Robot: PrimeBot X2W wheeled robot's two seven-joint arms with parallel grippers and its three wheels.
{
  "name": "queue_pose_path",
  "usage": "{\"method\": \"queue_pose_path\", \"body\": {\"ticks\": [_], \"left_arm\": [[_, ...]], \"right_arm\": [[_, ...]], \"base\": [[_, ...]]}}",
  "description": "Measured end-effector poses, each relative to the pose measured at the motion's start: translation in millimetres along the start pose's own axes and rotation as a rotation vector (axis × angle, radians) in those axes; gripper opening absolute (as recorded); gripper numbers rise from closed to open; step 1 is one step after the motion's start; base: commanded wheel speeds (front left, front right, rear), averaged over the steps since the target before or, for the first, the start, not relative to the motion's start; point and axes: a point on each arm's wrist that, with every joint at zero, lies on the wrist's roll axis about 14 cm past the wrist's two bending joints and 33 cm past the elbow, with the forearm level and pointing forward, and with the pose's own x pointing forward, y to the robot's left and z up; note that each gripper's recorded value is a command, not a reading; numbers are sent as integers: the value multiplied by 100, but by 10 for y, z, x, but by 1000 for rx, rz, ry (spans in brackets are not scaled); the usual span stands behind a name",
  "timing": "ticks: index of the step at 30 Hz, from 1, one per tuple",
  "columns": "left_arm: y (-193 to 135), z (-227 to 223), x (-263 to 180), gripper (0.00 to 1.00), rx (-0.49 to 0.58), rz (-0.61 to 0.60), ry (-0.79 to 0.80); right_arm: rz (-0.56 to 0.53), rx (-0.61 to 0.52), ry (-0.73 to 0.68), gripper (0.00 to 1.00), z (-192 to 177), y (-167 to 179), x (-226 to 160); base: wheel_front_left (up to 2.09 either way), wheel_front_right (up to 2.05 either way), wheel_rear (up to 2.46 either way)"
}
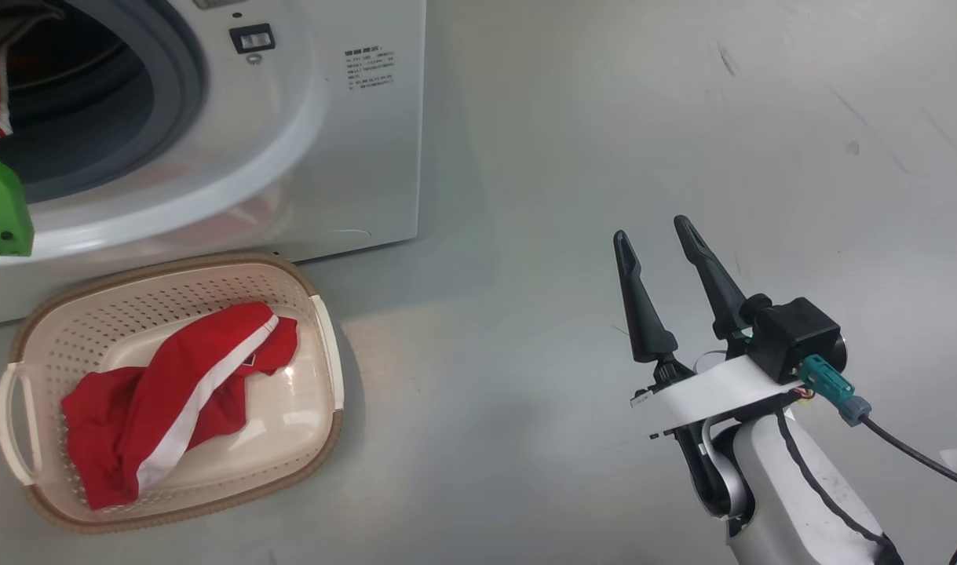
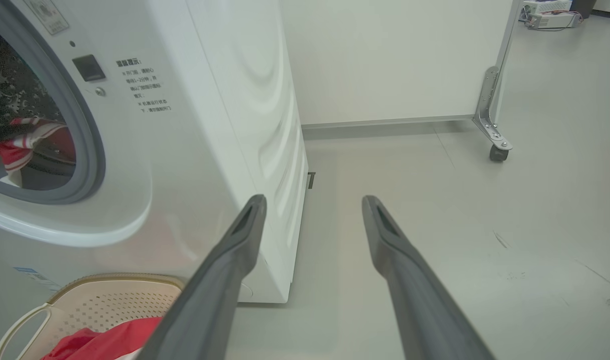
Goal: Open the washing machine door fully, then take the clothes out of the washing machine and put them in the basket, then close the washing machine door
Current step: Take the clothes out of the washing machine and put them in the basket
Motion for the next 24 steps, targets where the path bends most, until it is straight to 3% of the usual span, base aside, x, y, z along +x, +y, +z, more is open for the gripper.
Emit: {"method": "queue_pose_path", "body": {"ticks": [15,24], "left_arm": [[63,229,-660,0,-33,27,-181],[141,200,-1041,0,-31,47,-212]], "right_arm": [[43,7,-25,100,108,146,-232],[88,5,-50,100,194,270,-329]], "base": [[0,0,0],[0,0,0]]}}
